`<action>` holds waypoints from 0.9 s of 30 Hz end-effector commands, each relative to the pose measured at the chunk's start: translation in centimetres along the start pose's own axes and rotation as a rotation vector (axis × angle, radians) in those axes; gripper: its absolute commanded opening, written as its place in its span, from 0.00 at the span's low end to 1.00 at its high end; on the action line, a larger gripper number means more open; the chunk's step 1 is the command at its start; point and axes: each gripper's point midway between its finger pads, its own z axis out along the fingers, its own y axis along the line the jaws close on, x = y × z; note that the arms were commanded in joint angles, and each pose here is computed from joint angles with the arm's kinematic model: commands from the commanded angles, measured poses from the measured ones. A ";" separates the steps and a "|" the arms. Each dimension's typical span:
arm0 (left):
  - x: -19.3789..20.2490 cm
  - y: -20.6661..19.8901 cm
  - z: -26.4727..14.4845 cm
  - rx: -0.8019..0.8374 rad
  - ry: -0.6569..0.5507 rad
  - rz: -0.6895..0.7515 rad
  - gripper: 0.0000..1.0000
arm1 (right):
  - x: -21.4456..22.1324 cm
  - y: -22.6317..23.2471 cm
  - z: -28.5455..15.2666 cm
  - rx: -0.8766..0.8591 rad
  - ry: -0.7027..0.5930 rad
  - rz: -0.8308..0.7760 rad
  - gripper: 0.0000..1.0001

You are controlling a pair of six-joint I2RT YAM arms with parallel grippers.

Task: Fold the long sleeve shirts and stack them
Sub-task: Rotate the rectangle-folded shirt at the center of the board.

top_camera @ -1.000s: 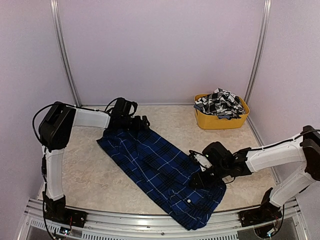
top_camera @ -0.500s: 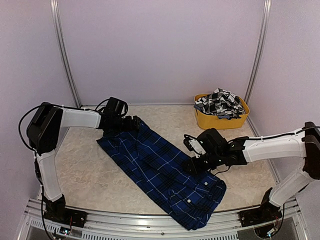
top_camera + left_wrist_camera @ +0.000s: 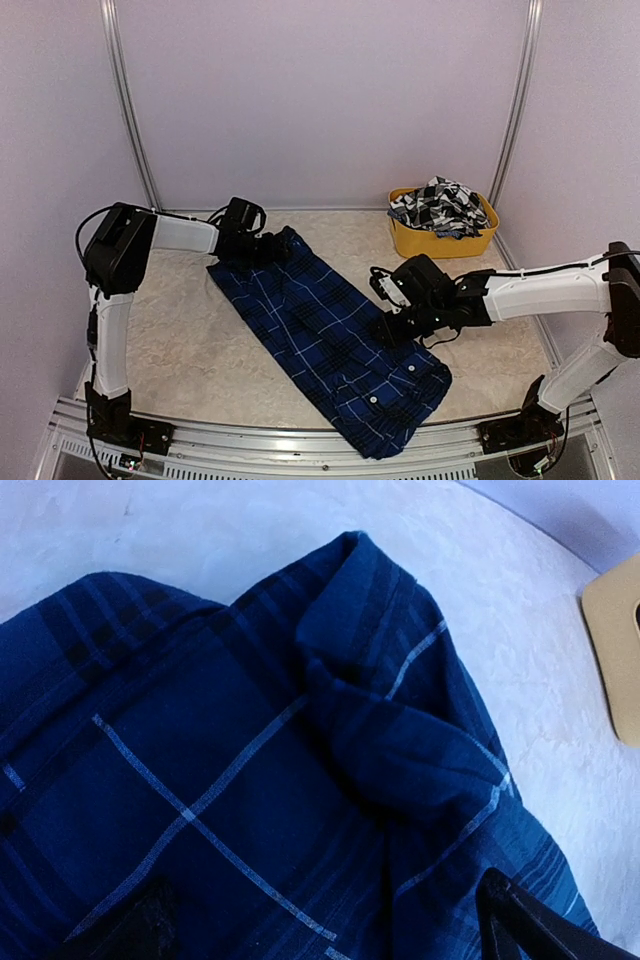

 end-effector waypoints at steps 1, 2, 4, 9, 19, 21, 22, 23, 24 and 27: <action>1.3 -0.6 3.5 0.061 0.089 -0.009 0.99 | -0.7 -0.8 -0.6 0.053 -0.006 0.017 0.37; 0.7 -1.2 4.2 0.081 0.089 0.001 0.99 | -0.7 -0.9 -0.7 0.056 -0.009 0.024 0.37; -0.4 -2.9 5.8 0.140 0.080 0.022 0.99 | -0.8 -1.1 -0.9 0.061 -0.015 0.039 0.37; -4.1 -7.1 7.9 0.281 -0.001 0.065 0.99 | -0.9 -1.4 -0.3 0.068 -0.015 0.031 0.37; -8.4 -8.7 -2.5 0.309 -0.262 0.184 0.99 | -1.2 -0.7 1.9 0.027 -0.001 -0.030 0.38; -7.5 -8.4 -3.9 0.296 -0.248 0.175 0.99 | -0.8 -0.9 2.5 0.036 0.029 -0.034 0.38; -7.3 -8.4 -5.0 0.292 -0.248 0.171 0.99 | -0.6 -0.9 2.7 0.035 0.042 -0.037 0.37; -6.5 -8.2 -5.5 0.287 -0.239 0.168 0.99 | -0.3 -1.0 2.9 0.033 0.052 -0.040 0.37; -5.5 -7.6 -5.7 0.279 -0.229 0.162 0.99 | -0.1 -1.0 3.0 0.034 0.057 -0.044 0.37; -3.2 -6.9 -7.1 0.269 -0.224 0.151 0.99 | 0.5 -1.3 3.2 0.036 0.063 -0.052 0.37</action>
